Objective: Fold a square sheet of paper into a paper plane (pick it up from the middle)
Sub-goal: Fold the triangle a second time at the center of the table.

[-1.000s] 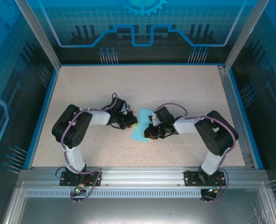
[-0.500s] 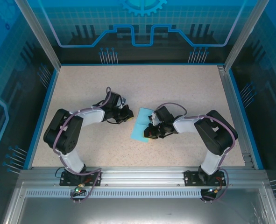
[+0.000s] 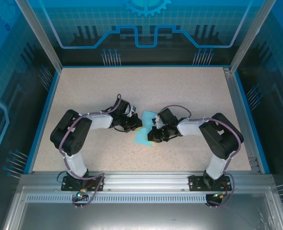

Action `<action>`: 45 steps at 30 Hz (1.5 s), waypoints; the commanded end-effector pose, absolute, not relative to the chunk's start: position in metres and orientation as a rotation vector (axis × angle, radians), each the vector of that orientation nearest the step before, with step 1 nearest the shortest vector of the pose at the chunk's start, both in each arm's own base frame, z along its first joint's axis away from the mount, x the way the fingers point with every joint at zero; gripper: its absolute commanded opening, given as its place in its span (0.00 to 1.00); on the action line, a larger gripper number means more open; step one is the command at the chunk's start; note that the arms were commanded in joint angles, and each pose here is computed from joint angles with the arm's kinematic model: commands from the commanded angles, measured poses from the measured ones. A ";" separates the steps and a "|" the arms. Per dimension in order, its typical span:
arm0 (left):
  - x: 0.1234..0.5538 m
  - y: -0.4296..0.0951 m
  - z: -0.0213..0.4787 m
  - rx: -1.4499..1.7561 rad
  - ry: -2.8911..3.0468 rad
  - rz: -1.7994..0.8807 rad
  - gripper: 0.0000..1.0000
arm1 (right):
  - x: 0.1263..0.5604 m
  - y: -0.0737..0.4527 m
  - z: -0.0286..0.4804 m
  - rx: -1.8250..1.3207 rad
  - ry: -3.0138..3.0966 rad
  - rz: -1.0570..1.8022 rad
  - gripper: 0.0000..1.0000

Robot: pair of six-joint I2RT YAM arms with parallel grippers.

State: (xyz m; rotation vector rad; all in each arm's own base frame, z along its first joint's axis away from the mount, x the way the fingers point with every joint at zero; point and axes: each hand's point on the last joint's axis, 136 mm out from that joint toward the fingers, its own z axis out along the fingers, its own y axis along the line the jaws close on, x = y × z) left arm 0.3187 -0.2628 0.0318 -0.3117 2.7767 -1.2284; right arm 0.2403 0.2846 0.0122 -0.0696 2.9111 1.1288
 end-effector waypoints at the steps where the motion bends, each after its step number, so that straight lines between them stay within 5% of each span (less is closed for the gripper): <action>1: 0.309 -0.260 0.015 -0.284 2.837 -1.208 0.00 | 0.247 0.286 0.024 -0.086 2.896 1.126 0.08; 8: 0.302 -0.252 -0.003 -0.320 2.886 -1.145 0.00 | 0.264 0.310 0.047 -0.164 2.833 1.146 0.09; 35: 0.300 -0.248 -0.009 -0.369 2.902 -1.115 0.00 | 0.242 0.287 -0.027 -0.034 3.051 1.019 0.07; 45: 0.296 -0.244 -0.015 -0.408 2.915 -1.085 0.00 | 0.249 0.291 0.012 -0.079 2.957 1.164 0.09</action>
